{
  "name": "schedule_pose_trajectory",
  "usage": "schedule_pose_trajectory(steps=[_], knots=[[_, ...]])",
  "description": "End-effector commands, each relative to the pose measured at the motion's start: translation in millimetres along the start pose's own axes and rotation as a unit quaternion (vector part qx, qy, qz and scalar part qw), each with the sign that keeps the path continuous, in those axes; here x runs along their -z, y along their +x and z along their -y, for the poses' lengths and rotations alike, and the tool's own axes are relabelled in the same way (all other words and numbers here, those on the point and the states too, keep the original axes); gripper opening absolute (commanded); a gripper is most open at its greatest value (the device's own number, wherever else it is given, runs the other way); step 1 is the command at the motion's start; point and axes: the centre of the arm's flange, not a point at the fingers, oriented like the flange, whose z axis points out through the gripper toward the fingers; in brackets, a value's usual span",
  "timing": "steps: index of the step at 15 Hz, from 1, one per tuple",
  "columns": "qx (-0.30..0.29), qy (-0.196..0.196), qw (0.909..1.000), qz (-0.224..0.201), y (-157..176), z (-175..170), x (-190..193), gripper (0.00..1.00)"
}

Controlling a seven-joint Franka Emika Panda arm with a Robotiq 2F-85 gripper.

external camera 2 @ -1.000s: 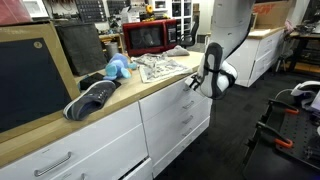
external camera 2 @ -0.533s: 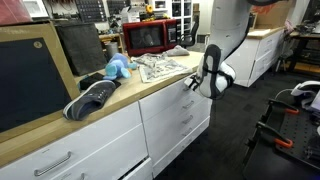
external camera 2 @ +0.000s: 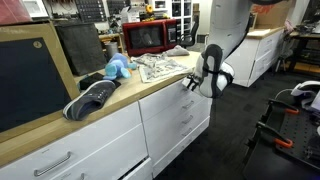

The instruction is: Pull open the top drawer

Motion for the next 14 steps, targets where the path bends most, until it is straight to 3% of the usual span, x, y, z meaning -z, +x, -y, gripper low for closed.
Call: schedule_pose_trajectory(steps=[1,14], knots=[[0.038,0.051,0.998,-0.001,-6,-39,15,1.0],[0.03,-0.011,0.9994,0.009,-1,-77,-19,1.0]])
